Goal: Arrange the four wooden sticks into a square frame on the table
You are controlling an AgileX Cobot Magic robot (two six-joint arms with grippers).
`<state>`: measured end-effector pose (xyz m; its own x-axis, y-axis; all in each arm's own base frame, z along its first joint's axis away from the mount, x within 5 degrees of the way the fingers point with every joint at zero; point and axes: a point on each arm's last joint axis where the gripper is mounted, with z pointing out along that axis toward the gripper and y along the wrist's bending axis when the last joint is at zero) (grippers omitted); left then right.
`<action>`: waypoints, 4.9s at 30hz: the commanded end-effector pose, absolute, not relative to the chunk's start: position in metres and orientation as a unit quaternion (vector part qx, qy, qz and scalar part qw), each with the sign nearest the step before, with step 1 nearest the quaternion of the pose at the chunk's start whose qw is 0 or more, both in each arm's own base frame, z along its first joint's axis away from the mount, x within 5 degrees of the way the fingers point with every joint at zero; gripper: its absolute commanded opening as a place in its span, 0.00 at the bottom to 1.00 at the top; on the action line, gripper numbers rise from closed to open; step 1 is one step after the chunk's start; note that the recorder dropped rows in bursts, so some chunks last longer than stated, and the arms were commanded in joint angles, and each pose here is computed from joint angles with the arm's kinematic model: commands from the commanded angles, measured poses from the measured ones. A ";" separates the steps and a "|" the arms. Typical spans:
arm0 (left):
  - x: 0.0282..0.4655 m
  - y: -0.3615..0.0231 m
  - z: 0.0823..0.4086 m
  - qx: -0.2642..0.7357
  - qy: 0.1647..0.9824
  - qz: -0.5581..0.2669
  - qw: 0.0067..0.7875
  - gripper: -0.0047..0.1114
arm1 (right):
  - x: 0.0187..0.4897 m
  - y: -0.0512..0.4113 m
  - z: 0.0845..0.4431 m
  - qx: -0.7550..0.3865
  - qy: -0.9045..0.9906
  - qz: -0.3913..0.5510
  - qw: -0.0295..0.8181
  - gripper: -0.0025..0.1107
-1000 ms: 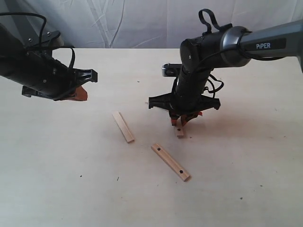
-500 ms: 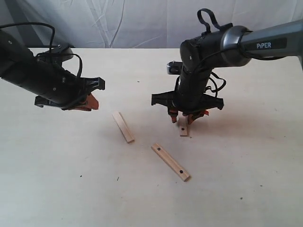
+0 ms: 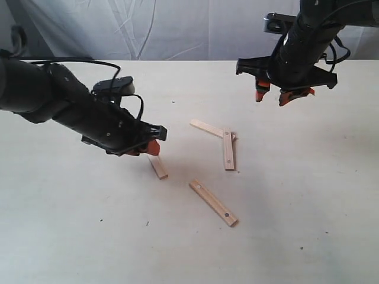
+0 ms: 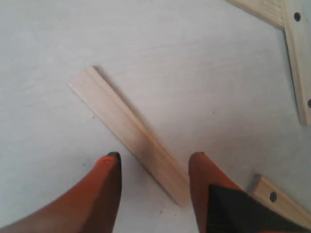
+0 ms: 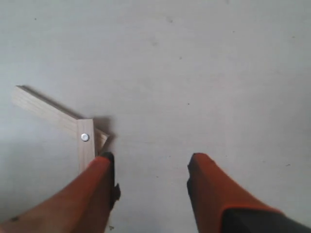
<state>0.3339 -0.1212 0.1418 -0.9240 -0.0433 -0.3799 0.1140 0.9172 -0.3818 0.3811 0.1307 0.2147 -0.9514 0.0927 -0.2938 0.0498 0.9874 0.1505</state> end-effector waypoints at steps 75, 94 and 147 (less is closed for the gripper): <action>0.367 -0.143 0.127 -0.102 0.982 -0.054 0.149 0.39 | 0.386 0.125 0.218 -0.016 0.982 0.066 0.178 0.44; 0.373 -0.141 0.147 0.117 0.977 -0.022 0.177 0.04 | 0.385 0.123 0.208 -0.010 0.987 0.063 0.147 0.44; 0.409 -0.200 0.151 0.197 0.937 -0.154 0.246 0.45 | 0.387 0.108 0.206 -0.009 0.988 0.069 0.135 0.44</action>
<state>0.4092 -0.2008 0.1333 -0.8103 0.3078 -0.4987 0.4450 0.8769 -0.1817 0.3891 0.1106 0.2043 -0.9594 0.0002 -0.2821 -0.0386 0.9905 0.1318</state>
